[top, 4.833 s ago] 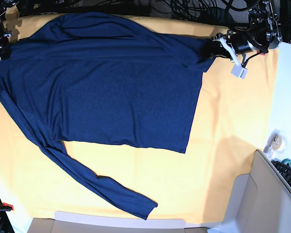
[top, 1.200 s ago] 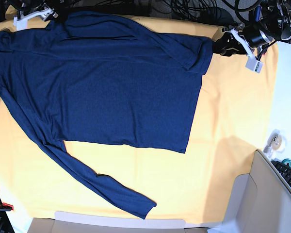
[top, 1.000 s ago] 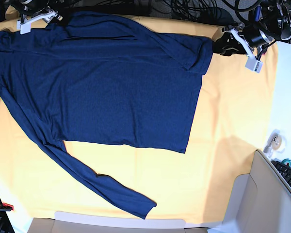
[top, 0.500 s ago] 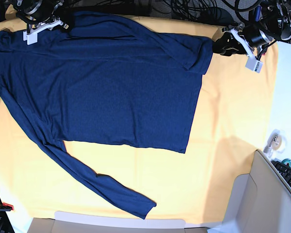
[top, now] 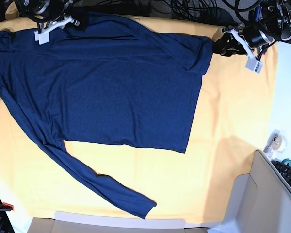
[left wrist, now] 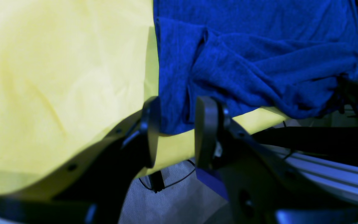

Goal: Fold the T-shirt properly

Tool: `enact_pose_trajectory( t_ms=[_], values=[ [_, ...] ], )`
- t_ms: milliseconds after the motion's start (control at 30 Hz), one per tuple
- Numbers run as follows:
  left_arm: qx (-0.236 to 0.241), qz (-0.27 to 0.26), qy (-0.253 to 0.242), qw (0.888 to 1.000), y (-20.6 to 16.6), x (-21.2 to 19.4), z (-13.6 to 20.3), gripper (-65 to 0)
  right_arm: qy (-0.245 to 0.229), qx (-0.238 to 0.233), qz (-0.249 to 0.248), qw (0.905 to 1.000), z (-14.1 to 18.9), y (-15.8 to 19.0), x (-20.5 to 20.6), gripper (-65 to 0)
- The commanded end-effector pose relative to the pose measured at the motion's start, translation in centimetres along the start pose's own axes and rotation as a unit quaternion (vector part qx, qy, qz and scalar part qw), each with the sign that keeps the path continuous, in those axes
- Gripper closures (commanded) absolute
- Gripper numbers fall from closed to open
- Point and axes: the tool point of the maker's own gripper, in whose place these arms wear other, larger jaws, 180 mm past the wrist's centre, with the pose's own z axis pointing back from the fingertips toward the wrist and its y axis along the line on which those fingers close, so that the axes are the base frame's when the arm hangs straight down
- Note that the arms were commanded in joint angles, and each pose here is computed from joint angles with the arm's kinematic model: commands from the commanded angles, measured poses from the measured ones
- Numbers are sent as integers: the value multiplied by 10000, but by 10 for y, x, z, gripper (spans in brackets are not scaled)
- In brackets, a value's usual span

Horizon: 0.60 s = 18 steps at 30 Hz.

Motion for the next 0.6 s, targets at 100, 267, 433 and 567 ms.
enact_pose_trajectory(
  t_ms=[100, 267, 433, 567],
  values=[
    [-37, -91, -53, 9999, -2, 5, 4, -184, 196, 339, -55, 9992, 20, 9, -11, -154],
    [-30, -82, -47, 10000, -2, 5, 4, -184, 125, 78, -92, 9998, 33, -7, -7, -170],
    [-36, -84, -43, 9999, -2, 4, 4, -184, 64, -177, -92, 9998, 37, -21, -4, -172],
    [-36, -84, -43, 9999, -2, 4, 4, -184, 111, -169, -114, 9997, 36, -22, -7, -172]
  ],
)
